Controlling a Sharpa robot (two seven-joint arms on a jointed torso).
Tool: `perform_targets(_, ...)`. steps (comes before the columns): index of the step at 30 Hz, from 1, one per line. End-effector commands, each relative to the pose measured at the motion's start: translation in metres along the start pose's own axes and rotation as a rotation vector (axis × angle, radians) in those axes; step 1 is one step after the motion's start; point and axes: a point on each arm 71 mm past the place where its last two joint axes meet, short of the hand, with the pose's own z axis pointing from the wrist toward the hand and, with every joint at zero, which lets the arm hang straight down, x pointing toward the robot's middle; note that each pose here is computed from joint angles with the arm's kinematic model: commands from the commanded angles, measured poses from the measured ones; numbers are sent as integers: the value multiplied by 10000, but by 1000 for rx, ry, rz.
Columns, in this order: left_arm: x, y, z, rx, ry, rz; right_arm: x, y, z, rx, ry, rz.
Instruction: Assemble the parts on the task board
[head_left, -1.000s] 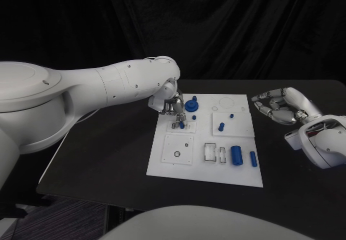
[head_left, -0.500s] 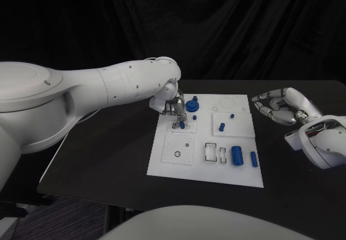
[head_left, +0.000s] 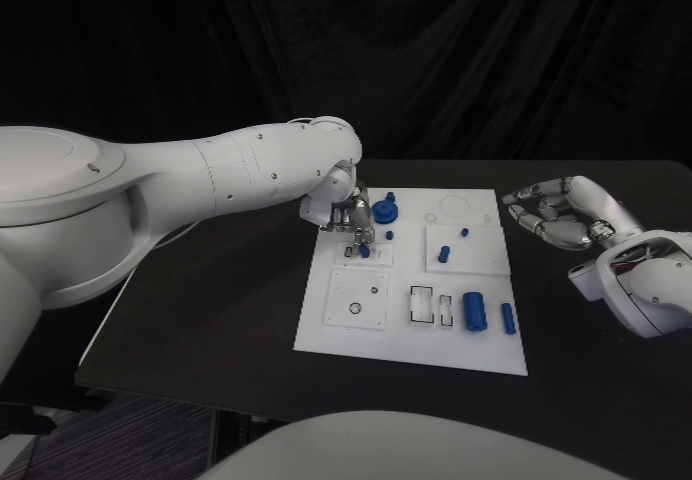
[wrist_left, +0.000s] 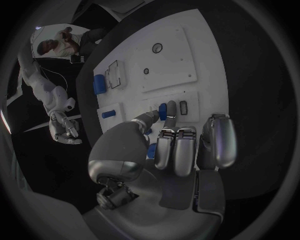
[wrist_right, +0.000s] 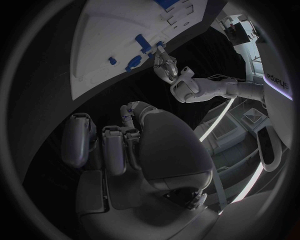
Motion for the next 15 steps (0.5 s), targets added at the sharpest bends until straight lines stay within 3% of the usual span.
perform_targets(1, 53, -19, 41, 18, -4, -8, 12, -17, -3, 25, 10, 2)
perform_targets(15, 104, 7, 38, 41, -67, -62, 16, -24, 1, 33, 13, 3)
